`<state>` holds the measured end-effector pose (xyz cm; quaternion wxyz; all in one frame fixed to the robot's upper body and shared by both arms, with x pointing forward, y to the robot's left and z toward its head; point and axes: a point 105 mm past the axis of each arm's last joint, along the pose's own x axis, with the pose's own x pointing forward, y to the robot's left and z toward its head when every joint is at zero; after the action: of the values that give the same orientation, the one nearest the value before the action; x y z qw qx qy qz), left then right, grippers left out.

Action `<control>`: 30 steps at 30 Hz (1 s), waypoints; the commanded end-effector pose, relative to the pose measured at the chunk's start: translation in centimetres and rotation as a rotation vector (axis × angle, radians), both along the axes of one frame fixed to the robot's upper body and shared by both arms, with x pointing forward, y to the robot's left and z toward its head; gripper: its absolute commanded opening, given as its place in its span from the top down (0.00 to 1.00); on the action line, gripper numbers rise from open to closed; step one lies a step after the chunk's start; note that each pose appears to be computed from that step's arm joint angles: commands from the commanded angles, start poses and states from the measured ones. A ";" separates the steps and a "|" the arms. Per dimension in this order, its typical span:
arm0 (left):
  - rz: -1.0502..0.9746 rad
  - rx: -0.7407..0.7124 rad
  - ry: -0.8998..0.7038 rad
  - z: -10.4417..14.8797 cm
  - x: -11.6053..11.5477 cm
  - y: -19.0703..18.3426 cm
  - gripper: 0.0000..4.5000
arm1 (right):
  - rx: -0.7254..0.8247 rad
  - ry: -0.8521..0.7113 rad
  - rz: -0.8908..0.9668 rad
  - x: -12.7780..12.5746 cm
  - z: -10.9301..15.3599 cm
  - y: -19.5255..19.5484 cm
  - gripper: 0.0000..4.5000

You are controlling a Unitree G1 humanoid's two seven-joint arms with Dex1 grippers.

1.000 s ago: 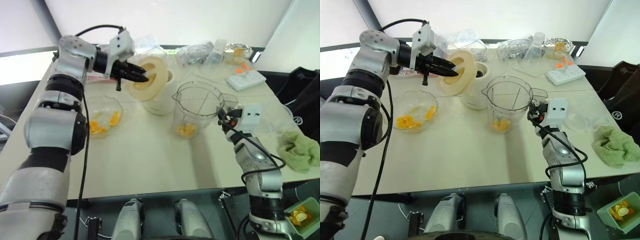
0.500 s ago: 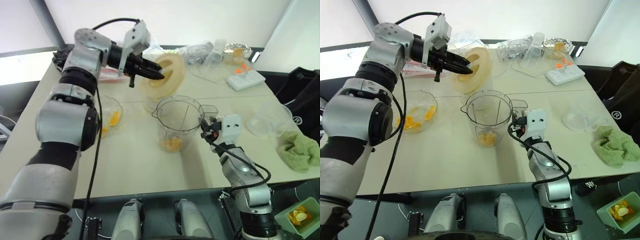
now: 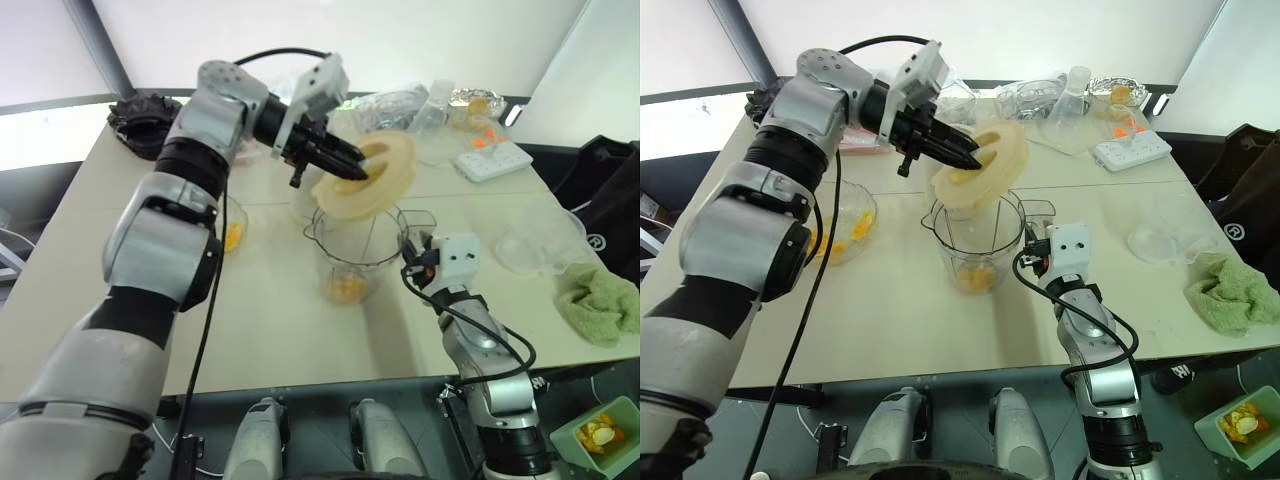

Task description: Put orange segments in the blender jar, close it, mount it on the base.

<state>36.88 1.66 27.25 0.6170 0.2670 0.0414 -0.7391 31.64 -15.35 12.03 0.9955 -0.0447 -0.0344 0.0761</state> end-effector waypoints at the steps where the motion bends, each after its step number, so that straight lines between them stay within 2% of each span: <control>1: -0.071 0.018 -0.043 0.5 -0.9 -1.1 0.91 | -0.020 0.004 -0.044 -0.2 -0.2 -0.8 0.75; 7: -0.113 0.074 -0.038 -0.7 -1.4 -1.7 0.91 | -0.019 -0.002 -0.050 -0.3 -0.2 -0.5 0.75; 11: -0.150 0.179 -0.059 -3.1 -1.5 -2.3 0.91 | 0.006 -0.010 -0.073 -0.5 -0.1 -0.4 0.75; 19: -0.234 0.345 -0.091 -6.4 -2.1 -2.2 0.91 | 0.041 -0.037 -0.089 -0.6 0.2 -0.2 0.75; 30: -0.231 0.382 -0.077 -6.9 -2.0 -2.1 0.91 | 0.214 -0.143 -0.041 -0.9 2.2 0.6 0.75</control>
<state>35.07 -0.62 22.73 0.4910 0.3991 0.0859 -0.7696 30.93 -14.94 11.14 0.9977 0.0299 -0.0460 0.0410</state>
